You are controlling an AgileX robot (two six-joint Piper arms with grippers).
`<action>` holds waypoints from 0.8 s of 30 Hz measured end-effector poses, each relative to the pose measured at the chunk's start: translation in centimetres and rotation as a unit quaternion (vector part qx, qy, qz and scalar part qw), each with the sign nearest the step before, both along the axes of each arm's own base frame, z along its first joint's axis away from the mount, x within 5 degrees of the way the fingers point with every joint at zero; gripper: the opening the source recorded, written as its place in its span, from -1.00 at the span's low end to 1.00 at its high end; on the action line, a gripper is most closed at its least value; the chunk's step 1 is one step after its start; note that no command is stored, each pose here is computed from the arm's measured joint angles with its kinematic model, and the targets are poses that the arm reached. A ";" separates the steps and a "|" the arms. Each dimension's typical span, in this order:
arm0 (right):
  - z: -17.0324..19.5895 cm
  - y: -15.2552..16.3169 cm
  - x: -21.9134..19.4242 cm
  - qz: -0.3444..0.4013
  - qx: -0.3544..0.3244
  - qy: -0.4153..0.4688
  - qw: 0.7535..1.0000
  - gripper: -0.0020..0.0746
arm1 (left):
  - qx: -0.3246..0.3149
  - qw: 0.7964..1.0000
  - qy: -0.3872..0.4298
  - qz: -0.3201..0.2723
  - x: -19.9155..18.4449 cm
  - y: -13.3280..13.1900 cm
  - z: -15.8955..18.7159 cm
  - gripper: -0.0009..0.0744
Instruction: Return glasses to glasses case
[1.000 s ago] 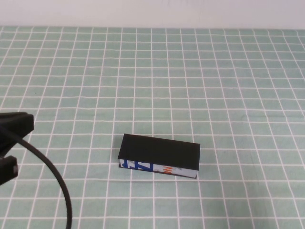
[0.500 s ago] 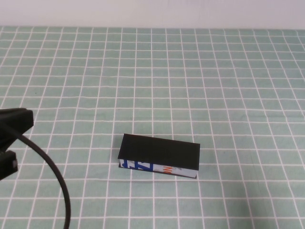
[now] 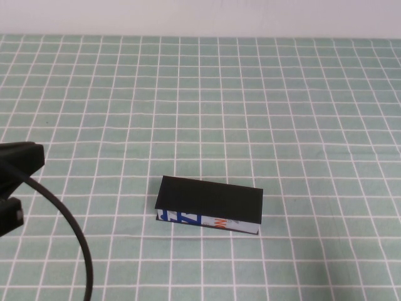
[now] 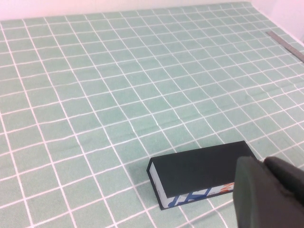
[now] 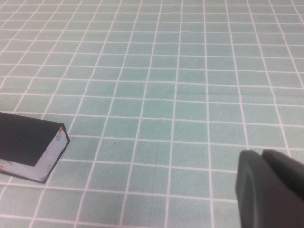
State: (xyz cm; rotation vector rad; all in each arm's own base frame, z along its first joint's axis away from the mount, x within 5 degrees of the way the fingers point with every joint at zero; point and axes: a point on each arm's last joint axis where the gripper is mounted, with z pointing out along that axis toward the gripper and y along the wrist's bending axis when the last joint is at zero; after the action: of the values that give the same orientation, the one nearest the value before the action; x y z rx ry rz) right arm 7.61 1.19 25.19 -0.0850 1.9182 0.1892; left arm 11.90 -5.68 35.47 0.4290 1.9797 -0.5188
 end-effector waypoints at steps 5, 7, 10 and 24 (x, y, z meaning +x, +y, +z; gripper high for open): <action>0.0 0.0 0.0 0.000 0.000 0.000 1.000 -0.98 | 0.000 1.000 0.000 0.000 0.0 0.0 0.0 -0.98; 0.0 0.0 0.0 0.000 -0.001 0.000 1.000 -0.98 | 0.000 1.000 0.000 0.000 0.0 0.0 0.0 -0.98; 0.0 0.0 0.0 0.000 -0.001 0.000 1.000 -0.98 | -0.004 1.000 -0.008 0.009 0.1 0.1 -0.1 -0.98; 0.0 0.0 0.0 0.000 -0.001 0.000 1.000 -0.98 | 0.036 0.973 -0.144 0.176 -5.3 4.2 -7.8 -0.98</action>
State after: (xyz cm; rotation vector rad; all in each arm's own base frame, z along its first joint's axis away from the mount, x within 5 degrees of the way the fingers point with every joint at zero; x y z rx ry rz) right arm 7.62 1.18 25.20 -0.0863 1.9175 0.1871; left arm 6.62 -1.44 27.71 0.1771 1.7440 -0.1486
